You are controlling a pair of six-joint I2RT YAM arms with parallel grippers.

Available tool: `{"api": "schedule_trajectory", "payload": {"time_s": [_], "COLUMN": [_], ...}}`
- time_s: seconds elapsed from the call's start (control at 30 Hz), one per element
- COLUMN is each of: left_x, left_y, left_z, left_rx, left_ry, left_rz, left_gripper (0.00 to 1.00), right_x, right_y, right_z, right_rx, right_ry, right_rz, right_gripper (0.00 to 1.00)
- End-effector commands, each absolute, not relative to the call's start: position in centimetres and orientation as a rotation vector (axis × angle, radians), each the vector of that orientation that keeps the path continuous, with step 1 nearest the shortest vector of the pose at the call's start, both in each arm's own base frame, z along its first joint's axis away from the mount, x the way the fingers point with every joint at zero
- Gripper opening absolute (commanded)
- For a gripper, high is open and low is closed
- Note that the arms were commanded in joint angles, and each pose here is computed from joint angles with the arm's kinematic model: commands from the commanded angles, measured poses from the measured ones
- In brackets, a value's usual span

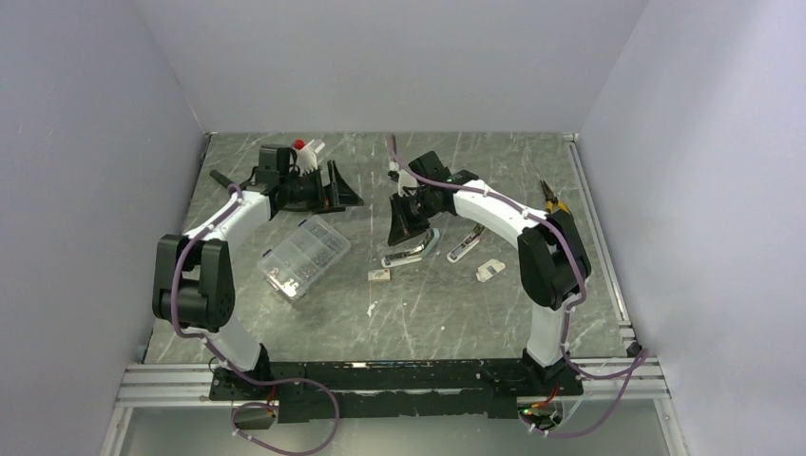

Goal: Load the staples into the stapler
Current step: Install the staple into the stapler.

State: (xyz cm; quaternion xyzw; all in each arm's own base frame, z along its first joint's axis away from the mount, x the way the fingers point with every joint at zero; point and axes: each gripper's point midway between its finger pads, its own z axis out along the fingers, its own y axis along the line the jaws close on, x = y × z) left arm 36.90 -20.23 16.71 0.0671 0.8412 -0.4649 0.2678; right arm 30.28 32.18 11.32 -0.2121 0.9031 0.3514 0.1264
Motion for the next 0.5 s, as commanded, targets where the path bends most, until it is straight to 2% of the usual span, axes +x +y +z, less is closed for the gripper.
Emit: {"api": "schedule_trajectory", "payload": {"time_s": [0.0,0.47], "left_x": [38.1,38.2], "left_y": [-18.6,-18.0], "left_z": [17.9,18.1], "left_rx": [0.110,0.059], "left_ry": [2.243,2.233], "left_rz": [-1.202,-1.234], "left_gripper": [0.94,0.94], "right_x": [29.5,29.4], "right_y": [32.4,32.9], "right_z": [9.9,7.6], "right_rx": [-0.576,-0.520], "right_ry": [2.699,2.760], "right_rz": [0.993,0.940], "right_gripper": [0.10,0.12]}}
